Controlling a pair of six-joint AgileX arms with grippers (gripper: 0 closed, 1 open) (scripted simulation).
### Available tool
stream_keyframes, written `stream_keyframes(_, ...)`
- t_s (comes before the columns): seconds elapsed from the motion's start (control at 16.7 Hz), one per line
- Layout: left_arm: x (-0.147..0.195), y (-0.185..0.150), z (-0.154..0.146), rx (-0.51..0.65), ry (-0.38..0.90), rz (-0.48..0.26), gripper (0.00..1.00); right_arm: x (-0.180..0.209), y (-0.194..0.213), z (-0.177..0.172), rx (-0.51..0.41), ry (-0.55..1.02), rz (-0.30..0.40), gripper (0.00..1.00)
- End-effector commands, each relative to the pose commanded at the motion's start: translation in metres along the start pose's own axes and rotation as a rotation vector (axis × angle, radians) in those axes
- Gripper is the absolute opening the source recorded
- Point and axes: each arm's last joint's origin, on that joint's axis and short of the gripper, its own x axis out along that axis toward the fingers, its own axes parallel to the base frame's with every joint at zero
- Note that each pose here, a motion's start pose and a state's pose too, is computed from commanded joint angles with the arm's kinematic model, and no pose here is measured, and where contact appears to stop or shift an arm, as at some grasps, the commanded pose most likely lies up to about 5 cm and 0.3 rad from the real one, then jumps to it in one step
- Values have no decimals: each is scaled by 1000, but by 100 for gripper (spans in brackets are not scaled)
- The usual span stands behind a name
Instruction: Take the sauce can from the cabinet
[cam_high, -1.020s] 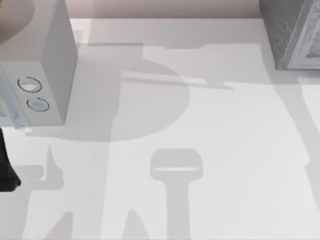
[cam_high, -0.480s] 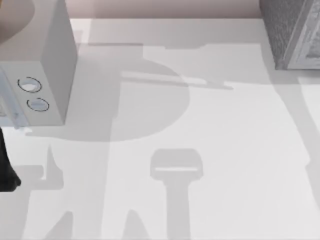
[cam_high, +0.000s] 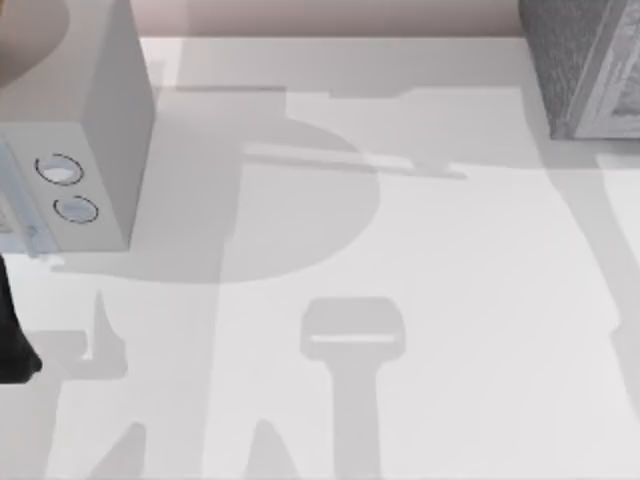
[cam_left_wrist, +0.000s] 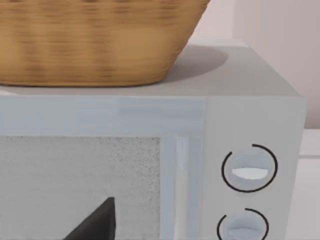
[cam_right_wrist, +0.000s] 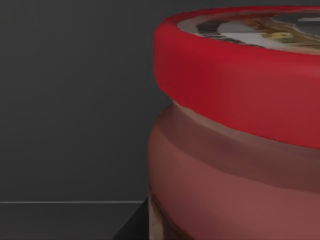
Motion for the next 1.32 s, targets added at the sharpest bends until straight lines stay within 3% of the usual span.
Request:
stream_keyframes(0.3,0,0,0,0,0,0,100,-31,7,15,0,2,4,0)
stream_keyframes(0.66,0,0,0,0,0,0,100,-153,5,54,-1,9,2,0)
stream_keyframes(0.78,0,0,0,0,0,0,100,-177,1,59,1,1,2,0)
stream_keyframes(1.32,0,0,0,0,0,0,100,-188,-5,49,5,-7,6,0)
